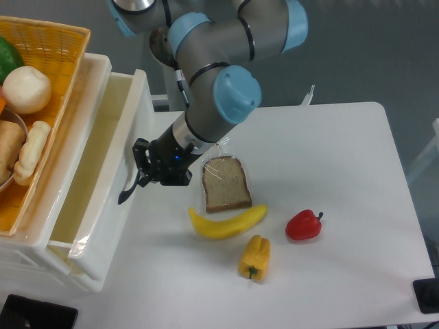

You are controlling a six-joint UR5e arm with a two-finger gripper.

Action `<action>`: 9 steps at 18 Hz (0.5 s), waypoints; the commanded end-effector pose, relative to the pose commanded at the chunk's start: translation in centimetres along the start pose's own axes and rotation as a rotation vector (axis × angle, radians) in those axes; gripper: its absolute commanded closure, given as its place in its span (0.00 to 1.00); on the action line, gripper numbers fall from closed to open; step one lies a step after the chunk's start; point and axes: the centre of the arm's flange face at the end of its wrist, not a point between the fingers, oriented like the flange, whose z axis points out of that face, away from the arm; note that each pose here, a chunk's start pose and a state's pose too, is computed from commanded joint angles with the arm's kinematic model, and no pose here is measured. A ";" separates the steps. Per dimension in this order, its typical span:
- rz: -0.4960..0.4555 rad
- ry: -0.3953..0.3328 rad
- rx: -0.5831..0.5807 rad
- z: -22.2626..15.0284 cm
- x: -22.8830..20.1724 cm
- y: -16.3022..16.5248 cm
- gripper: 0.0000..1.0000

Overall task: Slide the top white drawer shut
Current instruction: 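Push the open white drawer inward into the cabinet with the gripper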

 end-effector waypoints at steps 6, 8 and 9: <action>0.004 0.006 -0.011 0.7 1.0 -0.3 1.00; 0.004 0.006 -0.011 0.7 1.0 -0.3 1.00; 0.001 0.007 -0.012 0.8 0.9 -0.3 1.00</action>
